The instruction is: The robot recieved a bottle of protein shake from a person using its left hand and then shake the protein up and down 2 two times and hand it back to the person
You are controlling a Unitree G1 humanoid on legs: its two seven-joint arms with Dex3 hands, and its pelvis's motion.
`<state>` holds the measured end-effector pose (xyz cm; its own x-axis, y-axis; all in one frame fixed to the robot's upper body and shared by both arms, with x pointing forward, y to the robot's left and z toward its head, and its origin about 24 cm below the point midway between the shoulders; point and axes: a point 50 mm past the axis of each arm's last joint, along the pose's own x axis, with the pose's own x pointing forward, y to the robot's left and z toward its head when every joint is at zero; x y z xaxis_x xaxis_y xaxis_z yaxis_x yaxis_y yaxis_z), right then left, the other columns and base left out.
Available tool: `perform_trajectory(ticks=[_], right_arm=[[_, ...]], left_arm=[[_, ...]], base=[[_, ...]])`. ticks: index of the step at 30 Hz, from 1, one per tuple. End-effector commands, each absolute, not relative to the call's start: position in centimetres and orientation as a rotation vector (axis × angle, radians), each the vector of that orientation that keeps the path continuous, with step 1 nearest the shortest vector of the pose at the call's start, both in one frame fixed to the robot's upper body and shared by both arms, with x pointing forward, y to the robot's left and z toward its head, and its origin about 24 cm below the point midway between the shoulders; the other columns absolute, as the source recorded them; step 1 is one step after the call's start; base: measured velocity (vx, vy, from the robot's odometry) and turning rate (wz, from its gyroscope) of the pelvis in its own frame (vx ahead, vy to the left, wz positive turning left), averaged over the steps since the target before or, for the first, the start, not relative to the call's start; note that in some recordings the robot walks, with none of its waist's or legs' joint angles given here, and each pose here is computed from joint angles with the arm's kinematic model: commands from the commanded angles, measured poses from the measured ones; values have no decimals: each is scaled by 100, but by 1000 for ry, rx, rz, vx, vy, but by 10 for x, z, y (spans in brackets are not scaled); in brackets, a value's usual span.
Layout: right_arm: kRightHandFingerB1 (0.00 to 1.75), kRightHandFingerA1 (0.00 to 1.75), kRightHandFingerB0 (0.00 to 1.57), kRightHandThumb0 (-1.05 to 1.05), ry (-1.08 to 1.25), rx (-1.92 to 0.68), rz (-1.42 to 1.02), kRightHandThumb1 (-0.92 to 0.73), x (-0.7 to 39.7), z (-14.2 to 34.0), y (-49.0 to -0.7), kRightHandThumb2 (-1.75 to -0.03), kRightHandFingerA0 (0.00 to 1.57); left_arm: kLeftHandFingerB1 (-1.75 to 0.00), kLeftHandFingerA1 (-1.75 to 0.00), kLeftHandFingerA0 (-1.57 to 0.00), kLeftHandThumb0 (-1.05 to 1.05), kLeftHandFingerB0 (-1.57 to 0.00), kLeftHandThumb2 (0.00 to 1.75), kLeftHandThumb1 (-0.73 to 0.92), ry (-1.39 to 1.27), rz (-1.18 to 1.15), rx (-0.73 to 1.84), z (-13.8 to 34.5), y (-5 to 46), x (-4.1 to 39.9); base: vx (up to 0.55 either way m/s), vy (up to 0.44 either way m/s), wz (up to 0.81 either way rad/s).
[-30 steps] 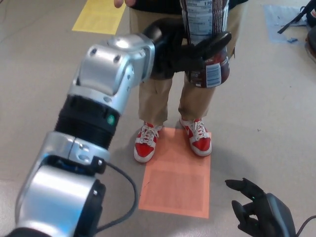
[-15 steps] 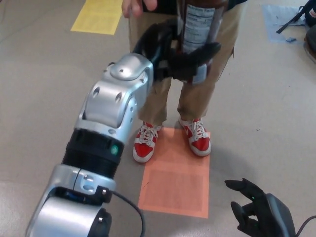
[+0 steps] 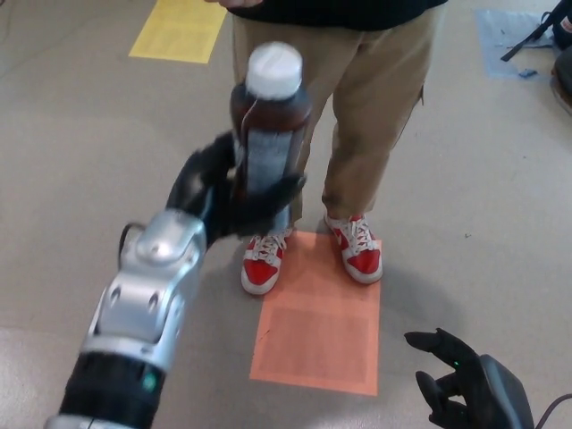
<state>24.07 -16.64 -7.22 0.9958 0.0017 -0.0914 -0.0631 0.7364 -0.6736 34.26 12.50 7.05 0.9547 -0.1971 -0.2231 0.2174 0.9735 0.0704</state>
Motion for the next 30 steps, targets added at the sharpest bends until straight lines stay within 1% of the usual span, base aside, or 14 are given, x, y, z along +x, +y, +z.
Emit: perform_trajectory(ticks=[1,3,13,15,17,18,20,21,22,23,25,26,27,30], right_arm=[[43,56,57,-29,101,-728,36,-84,240,-73,-169,-65,92],[43,56,57,-30,101,-727,33,-85,241,-72,-169,-65,91],[44,56,56,-28,103,-712,30,-85,243,-71,-170,-66,90],[43,56,54,-29,93,-702,23,-82,248,-67,-170,-66,92],[42,58,56,-30,88,-703,16,-85,254,-63,-169,-65,90],[42,58,56,-31,89,-705,16,-85,256,-63,-166,-65,90],[42,58,55,-30,89,-709,13,-84,257,-63,-165,-66,90],[42,57,55,-30,92,-703,12,-84,258,-63,-165,-66,90],[43,56,55,-27,91,-698,16,-83,256,-63,-165,-64,89],[43,56,55,-27,89,-692,22,-83,254,-65,-164,-64,89],[44,54,54,-26,80,-687,27,-82,252,-65,-164,-66,90],[44,53,54,-28,70,-694,25,-82,255,-62,-165,-66,89],[44,54,53,-26,55,-698,18,-83,259,-58,-167,-66,89],[43,56,55,-25,51,-707,10,-84,261,-57,-169,-64,89]], left_arm=[[-118,-163,-71,-23,-53,66,85,213,-254,108,52,134,330],[-116,-162,-71,-23,-58,65,85,230,-260,106,47,135,327],[-109,-155,-71,-25,-62,65,84,258,-310,128,41,131,322],[-110,-153,-70,-25,-60,69,81,130,-310,38,84,126,335],[-112,-152,-69,-25,-62,67,86,-52,-283,-114,144,125,347],[-113,-160,-66,-24,-60,66,86,-79,-280,-145,156,128,349],[-111,-160,-65,-22,-61,66,87,-89,-281,-169,167,130,348],[-115,-159,-67,-16,-58,65,85,-35,-285,-135,152,129,346],[-103,-152,-69,-20,-62,67,80,97,-315,-57,112,129,339],[-103,-152,-69,-20,-62,67,80,294,-373,46,55,131,320],[-97,-148,-72,-22,-65,68,81,376,-396,109,34,133,309],[-106,-154,-69,-22,-63,68,82,469,-414,123,6,134,295],[-107,-155,-68,-25,-59,68,81,467,-409,72,16,133,299],[-104,-153,-65,-24,-62,68,83,368,-410,1,49,130,315]], base=[[0,0,0],[0,0,0],[0,0,0],[0,0,0],[0,0,0],[0,0,0],[0,0,0],[0,0,0],[0,0,0],[0,0,0],[0,0,0],[0,0,0],[0,0,0],[0,0,0]])
